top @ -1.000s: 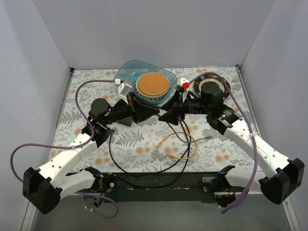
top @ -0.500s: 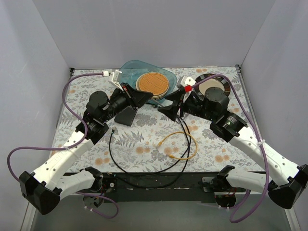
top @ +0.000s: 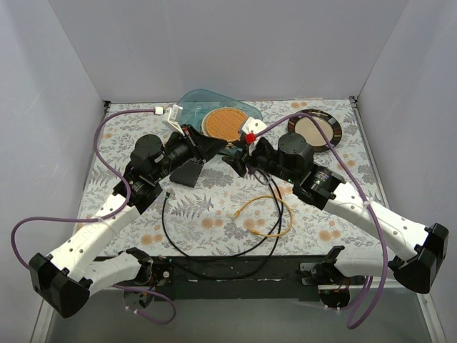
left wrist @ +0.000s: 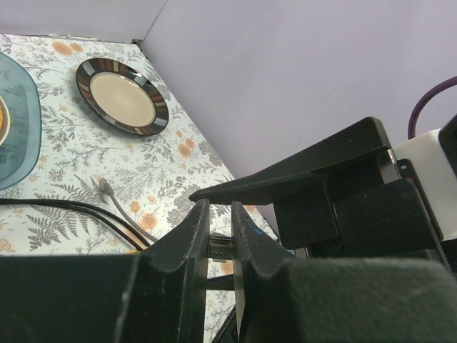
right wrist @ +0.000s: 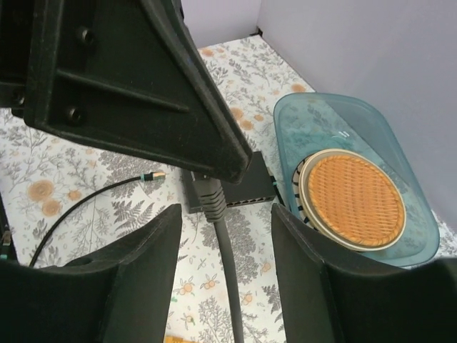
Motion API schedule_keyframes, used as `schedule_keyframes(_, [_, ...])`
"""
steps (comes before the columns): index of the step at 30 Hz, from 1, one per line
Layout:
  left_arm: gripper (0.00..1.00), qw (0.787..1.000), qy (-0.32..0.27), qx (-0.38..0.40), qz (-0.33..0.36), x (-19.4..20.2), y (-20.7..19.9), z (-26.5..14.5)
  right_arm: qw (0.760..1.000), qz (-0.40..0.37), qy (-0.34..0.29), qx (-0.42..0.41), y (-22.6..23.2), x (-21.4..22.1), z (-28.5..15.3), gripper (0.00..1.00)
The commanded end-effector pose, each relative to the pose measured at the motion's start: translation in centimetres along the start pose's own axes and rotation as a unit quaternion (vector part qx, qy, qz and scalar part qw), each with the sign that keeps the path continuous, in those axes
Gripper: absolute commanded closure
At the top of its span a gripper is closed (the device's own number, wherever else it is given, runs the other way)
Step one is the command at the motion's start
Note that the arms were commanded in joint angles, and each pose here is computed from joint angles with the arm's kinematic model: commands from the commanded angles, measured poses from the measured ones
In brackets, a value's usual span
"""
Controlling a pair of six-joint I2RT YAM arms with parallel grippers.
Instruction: Insert the plug into the switch port
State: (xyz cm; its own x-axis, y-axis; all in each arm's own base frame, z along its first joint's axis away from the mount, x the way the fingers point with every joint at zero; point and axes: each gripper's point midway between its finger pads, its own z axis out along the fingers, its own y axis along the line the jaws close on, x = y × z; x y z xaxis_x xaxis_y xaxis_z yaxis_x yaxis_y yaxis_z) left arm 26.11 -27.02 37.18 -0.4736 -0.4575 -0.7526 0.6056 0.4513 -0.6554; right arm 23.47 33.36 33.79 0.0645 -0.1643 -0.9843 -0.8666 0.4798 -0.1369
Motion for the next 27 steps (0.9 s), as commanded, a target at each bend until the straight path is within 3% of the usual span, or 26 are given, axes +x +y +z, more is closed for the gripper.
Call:
schedule_keyframes(1, [1.00, 1.000, -0.007, 0.018, 0.005, -1.1, -1.5, 0.1, 0.997, -0.020, -0.070, 0.039, -1.6, -4.5, -0.2, 0.43])
schedule_keyframes(4, [1.00, 1.000, -0.005, 0.018, 0.006, -1.0, -1.5, 0.1, 0.996, -0.023, -0.075, 0.039, -1.6, -4.6, -0.1, 0.55])
schedule_keyframes(7, [1.00, 1.000, -0.005, 0.018, 0.006, -1.0, -1.5, 0.1, 0.996, -0.025, -0.077, 0.030, -1.3, -4.6, 0.3, 0.76])
schedule_keyframes(8, [1.00, 1.000, -0.004, 0.019, 0.006, -1.0, -1.5, 0.1, 0.997, -0.026, -0.074, 0.027, -1.2, -4.6, 0.5, 0.89])
schedule_keyframes(9, [1.00, 1.000, -0.005, 0.021, 0.008, -1.0, -1.6, 0.1, 0.997, -0.028, -0.067, 0.024, -1.1, -4.2, 0.7, 0.95])
schedule_keyframes(12, [0.99, 0.999, -0.005, 0.027, 0.017, -1.0, -1.8, -0.1, 0.998, -0.034, -0.054, 0.009, -0.7, -3.8, 1.0, 0.99])
schedule_keyframes(13, [0.92, 0.999, -0.005, 0.032, 0.022, -1.0, -1.9, -0.2, 0.998, -0.036, -0.054, 0.002, -0.4, -3.8, 1.0, 0.99])
schedule_keyframes(14, [0.78, 0.999, -0.008, 0.038, 0.028, -1.1, -2.1, -0.3, 0.998, -0.038, -0.053, -0.002, -0.4, -3.7, 1.0, 0.99])
schedule_keyframes(15, [0.60, 0.998, -0.010, 0.047, 0.047, -1.1, -2.4, -0.6, 0.998, -0.042, -0.051, -0.005, -0.3, -3.8, 1.0, 0.99])
schedule_keyframes(16, [0.29, 0.997, -0.006, 0.055, 0.057, -0.8, -2.5, -0.8, 0.998, -0.045, -0.040, -0.011, -0.1, -3.4, 0.9, 0.99])
schedule_keyframes(17, [0.12, 0.996, -0.005, 0.058, 0.066, -0.7, -2.6, -1.0, 0.998, -0.046, -0.032, -0.018, -0.2, -3.1, 1.1, 0.99])
schedule_keyframes(18, [0.02, 0.995, -0.006, 0.062, 0.078, -0.7, -2.7, -1.3, 0.998, -0.047, -0.036, -0.022, -0.3, -3.7, 1.1, 0.99])
schedule_keyframes(20, [0.02, 0.993, -0.011, 0.056, 0.104, -0.6, -2.3, -1.8, 0.997, -0.033, -0.002, -0.063, 0.0, -1.9, 1.1, 0.99])
schedule_keyframes(27, [0.02, 0.985, -0.024, 0.054, 0.160, -0.2, -1.5, -3.0, 0.975, 0.038, -0.004, -0.217, 0.2, -1.0, -0.6, 0.99])
